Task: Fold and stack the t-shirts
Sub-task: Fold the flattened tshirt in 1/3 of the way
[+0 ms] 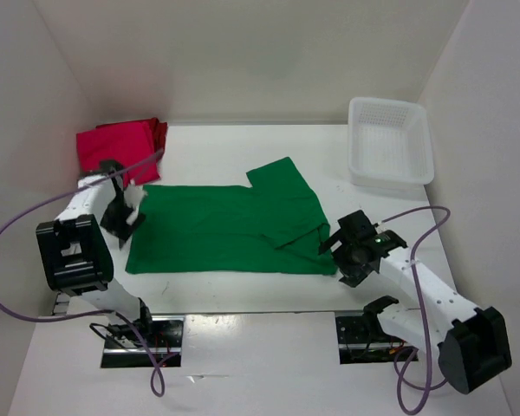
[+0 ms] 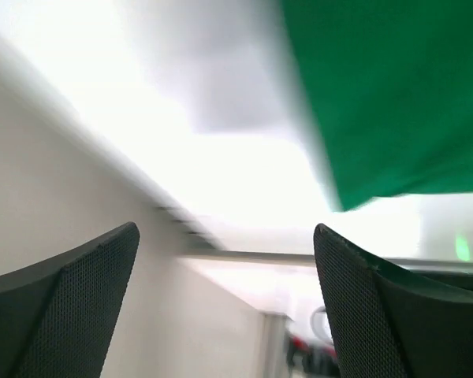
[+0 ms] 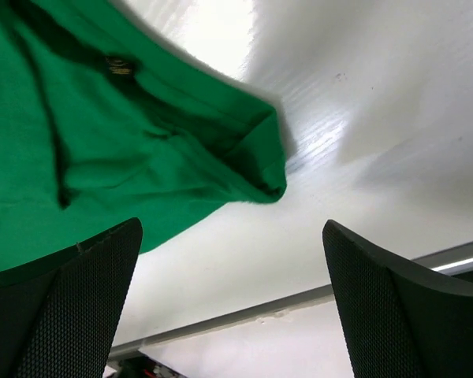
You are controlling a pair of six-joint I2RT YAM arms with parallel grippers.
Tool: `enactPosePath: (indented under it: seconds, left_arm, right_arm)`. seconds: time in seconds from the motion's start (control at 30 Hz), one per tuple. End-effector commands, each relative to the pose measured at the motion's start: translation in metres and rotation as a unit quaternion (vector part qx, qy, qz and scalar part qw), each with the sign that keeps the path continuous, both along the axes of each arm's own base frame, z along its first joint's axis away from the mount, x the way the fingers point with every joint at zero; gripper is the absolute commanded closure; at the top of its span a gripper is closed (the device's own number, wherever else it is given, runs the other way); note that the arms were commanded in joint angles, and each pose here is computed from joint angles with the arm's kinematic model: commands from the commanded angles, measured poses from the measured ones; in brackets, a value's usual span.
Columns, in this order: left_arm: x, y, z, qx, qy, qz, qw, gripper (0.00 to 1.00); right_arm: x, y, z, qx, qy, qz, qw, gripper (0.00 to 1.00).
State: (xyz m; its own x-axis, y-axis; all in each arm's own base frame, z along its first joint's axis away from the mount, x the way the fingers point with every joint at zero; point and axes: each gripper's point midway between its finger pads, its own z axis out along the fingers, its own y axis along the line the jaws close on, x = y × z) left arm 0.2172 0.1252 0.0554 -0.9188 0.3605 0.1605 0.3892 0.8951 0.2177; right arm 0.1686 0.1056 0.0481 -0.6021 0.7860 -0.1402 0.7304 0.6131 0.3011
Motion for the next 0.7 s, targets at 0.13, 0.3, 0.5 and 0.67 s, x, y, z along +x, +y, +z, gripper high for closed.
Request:
enactPosePath:
  seconds: [0.13,0.3,0.5,0.67]
  left_arm:
    - [0.152,-0.11,0.181,-0.062,-0.327,-0.228,0.915,0.01]
    - [0.112,-0.288,0.118,-0.093,-0.277,-0.508,0.811,0.01]
    - [0.064,-0.401,0.064,-0.162,-0.229,-0.618,0.734,0.01]
    - [0.072,-0.461,0.049,-0.169,-0.257,-0.633,0.711,0.01]
  right_arm:
    - [0.031,-0.019,0.08,-0.033,-0.132,-0.045,0.99,0.0]
    - [0.05,-0.034,0.092,-0.075,-0.153,-0.04,0.985,0.0]
    - [0.067,-0.064,0.088,-0.069,-0.16,-0.069,0.982,0.0]
    - [0.076,-0.078,0.087,-0.061,-0.169,-0.082,0.98,0.0]
